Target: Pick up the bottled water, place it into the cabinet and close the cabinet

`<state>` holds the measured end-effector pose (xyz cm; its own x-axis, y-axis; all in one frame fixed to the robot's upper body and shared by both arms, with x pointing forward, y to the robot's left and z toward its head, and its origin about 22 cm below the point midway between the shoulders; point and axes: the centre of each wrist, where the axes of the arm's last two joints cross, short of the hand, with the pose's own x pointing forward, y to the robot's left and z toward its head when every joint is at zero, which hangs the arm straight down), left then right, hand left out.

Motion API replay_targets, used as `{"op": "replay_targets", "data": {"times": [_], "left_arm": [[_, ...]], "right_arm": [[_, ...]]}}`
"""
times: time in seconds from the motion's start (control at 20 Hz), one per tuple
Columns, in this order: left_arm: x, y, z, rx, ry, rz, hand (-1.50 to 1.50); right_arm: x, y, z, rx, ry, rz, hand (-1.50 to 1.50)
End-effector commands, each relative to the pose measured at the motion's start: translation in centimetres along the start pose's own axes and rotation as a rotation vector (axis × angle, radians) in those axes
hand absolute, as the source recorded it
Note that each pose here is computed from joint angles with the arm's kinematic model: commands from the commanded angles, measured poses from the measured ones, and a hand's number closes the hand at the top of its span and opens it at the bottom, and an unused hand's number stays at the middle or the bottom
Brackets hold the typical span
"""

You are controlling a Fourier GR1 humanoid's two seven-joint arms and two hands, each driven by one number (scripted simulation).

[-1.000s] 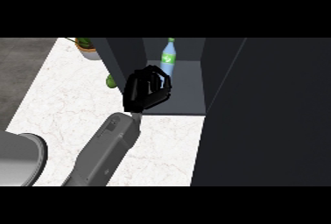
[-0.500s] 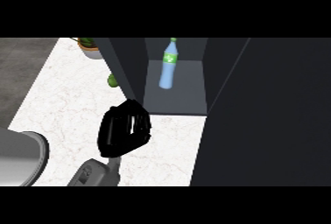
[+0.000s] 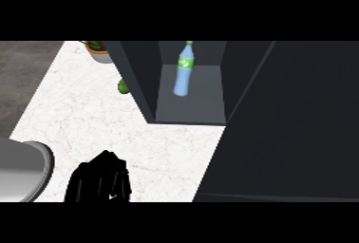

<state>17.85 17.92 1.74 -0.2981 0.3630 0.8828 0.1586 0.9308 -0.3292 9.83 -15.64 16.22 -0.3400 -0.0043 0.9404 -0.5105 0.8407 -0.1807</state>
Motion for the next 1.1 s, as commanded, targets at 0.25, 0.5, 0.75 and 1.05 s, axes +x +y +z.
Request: {"op": "replay_targets", "data": {"times": [0.25, 0.5, 0.75, 1.05], "left_arm": [[5.1, 2.2, 5.9, 0.032, -0.014, -0.018, 1.5], [7.7, 3.5, 7.6, 0.032, -0.007, -0.024, 1.5], [7.4, 4.5, 9.8, 0.062, -0.05, -0.016, 1.5], [9.4, 6.5, 10.9, 0.083, -0.026, -0.042, 1.5]], "right_arm": [[2.5, 2.6, -1.1, 0.102, -0.061, -0.101, 1.5], [3.9, 2.7, -3.3, 0.075, -0.082, -0.06, 1.5], [3.3, 4.9, -9.1, 0.045, -0.08, -0.076, 1.5], [2.9, 2.2, -14.4, -0.046, -0.041, -0.132, 1.5]]}}
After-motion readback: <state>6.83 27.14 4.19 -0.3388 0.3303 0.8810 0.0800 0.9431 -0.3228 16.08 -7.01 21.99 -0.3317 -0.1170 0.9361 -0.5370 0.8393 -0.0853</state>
